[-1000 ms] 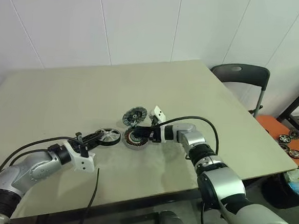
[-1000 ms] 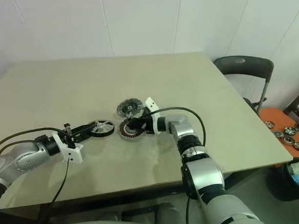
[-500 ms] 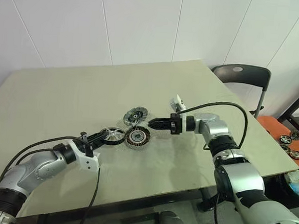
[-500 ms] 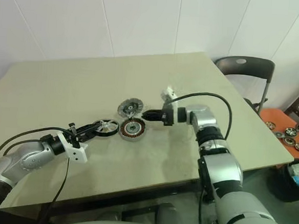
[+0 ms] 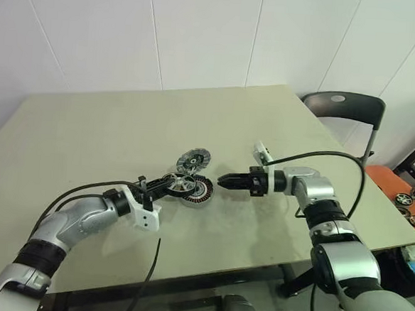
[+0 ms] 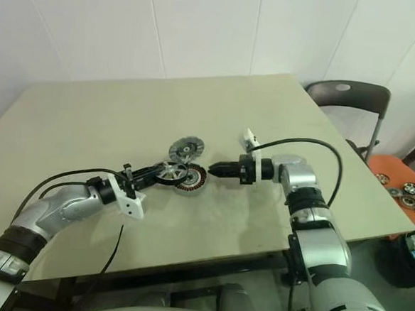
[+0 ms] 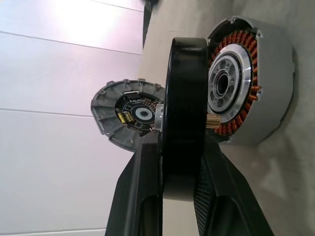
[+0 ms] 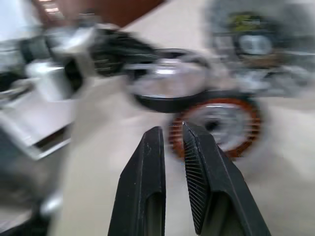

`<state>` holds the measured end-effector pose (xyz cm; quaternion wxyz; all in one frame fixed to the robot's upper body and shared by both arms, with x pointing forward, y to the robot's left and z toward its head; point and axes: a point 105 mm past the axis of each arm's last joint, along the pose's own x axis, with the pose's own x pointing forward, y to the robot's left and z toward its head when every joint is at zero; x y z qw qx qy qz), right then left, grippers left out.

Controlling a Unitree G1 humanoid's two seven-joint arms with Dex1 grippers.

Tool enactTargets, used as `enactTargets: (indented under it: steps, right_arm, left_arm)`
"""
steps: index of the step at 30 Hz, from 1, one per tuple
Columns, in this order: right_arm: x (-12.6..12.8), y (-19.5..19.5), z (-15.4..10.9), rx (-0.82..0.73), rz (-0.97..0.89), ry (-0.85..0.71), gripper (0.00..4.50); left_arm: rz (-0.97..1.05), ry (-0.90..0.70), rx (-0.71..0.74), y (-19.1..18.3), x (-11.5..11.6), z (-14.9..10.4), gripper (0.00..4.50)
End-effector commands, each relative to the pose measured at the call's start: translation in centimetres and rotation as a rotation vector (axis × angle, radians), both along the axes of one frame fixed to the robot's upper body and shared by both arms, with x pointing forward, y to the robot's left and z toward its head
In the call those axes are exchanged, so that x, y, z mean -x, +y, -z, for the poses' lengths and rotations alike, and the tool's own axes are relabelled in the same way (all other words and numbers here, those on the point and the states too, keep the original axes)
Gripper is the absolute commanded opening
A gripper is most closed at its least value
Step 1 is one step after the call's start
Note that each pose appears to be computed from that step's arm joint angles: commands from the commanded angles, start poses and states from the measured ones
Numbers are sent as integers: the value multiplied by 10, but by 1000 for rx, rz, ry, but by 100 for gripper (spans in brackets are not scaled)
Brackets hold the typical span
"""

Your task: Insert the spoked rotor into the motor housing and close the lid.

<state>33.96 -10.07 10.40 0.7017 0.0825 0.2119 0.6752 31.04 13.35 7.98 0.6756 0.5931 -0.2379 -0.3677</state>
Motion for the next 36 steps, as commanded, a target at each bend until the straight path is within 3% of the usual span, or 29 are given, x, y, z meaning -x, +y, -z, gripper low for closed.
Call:
enactTargets:
  steps: [1,6,25,36]
  right_arm:
    - [7,-9,-19,-19,-48,-36,65]
    - [12,-17,-29,-22,-57,-66,65]
    - [13,-13,-16,5,9,-94,65]
    - [11,-9,-12,9,28,-106,65]
  left_arm:
    - [29,-44,18,-12,-11,-6,59]
    - [64,-63,14,-27,-22,-4,59]
    - [122,-83,-63,-42,-26,21,59]
    - [149,-248,-60,-59,-31,8,59]
